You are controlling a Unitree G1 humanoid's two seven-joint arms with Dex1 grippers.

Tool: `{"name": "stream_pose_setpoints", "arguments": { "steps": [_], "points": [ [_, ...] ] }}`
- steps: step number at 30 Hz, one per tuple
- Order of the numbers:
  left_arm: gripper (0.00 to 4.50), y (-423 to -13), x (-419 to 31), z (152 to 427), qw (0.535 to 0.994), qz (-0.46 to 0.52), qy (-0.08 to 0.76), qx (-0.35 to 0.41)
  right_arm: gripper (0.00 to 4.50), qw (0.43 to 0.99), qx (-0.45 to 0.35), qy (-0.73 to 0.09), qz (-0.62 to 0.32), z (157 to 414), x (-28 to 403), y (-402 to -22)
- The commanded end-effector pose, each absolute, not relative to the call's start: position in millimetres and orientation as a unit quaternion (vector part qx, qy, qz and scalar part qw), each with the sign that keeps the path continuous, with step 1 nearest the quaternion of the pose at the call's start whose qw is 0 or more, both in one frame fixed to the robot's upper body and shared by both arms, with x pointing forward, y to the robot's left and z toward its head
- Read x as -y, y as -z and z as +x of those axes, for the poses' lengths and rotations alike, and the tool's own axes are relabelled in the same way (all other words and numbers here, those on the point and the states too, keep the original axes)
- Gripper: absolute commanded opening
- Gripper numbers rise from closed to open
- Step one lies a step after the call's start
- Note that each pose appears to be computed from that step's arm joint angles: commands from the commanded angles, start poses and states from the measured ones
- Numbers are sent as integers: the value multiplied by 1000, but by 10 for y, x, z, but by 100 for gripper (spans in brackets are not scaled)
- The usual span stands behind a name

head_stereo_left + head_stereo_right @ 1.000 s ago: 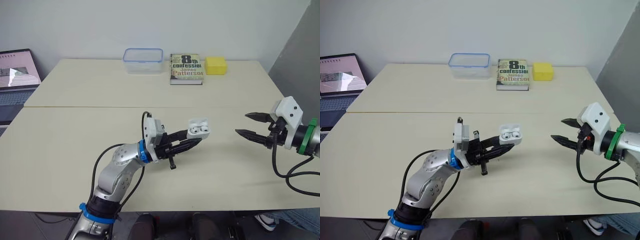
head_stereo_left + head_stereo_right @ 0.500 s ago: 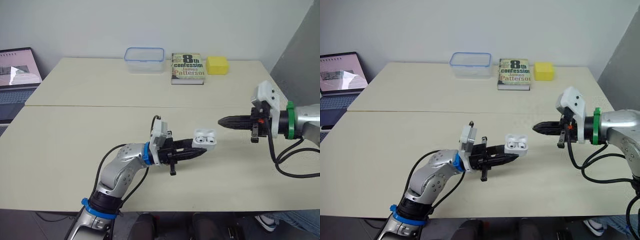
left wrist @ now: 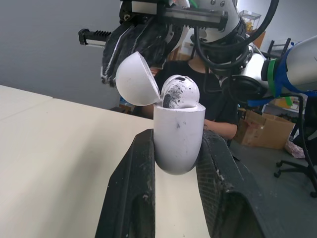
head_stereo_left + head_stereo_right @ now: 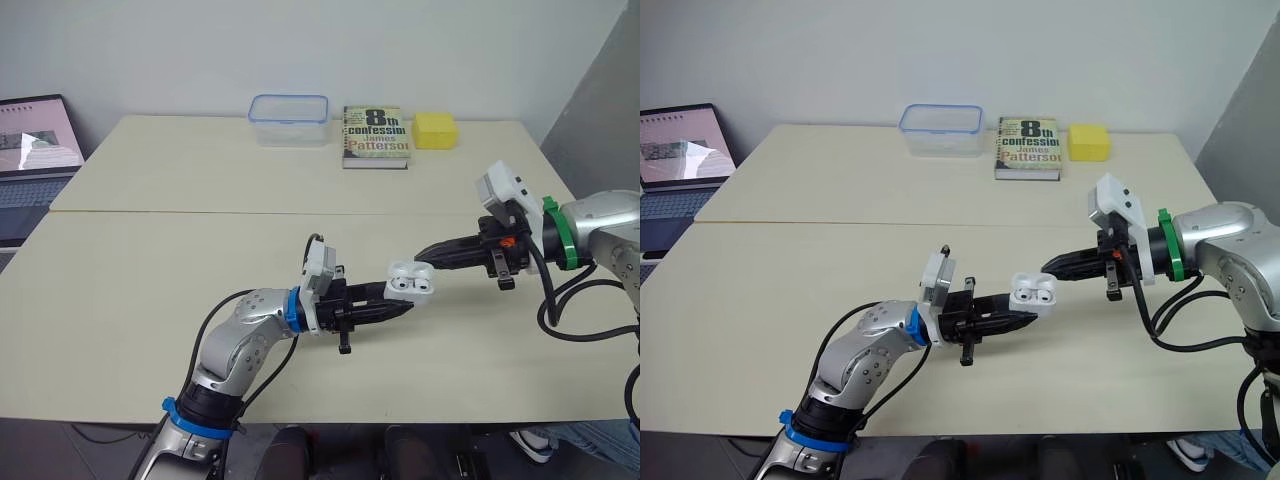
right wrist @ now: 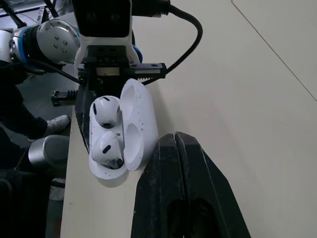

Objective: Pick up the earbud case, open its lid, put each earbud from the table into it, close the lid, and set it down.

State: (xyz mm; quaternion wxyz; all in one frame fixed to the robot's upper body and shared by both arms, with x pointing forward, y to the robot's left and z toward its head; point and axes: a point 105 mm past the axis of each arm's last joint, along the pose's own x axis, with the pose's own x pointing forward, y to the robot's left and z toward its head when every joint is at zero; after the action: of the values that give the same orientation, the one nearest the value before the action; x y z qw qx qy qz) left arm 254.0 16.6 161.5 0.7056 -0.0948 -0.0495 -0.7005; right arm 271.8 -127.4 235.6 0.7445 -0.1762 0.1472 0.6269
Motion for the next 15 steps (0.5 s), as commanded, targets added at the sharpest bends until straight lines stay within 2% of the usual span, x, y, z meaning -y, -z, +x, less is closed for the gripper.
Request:
{"name": "stream_pose_setpoints", "arguments": {
  "steps": [1,15],
  "points": [
    [76,-1698,-156,2489,698,-92,707,68,0,723,-137,-652,-184,2584,1238,-2463],
    [76,-1702,-156,2517,702,-89,703,68,0,709,-142,-666,-185,2505,1177,-2411]
  ]
}}
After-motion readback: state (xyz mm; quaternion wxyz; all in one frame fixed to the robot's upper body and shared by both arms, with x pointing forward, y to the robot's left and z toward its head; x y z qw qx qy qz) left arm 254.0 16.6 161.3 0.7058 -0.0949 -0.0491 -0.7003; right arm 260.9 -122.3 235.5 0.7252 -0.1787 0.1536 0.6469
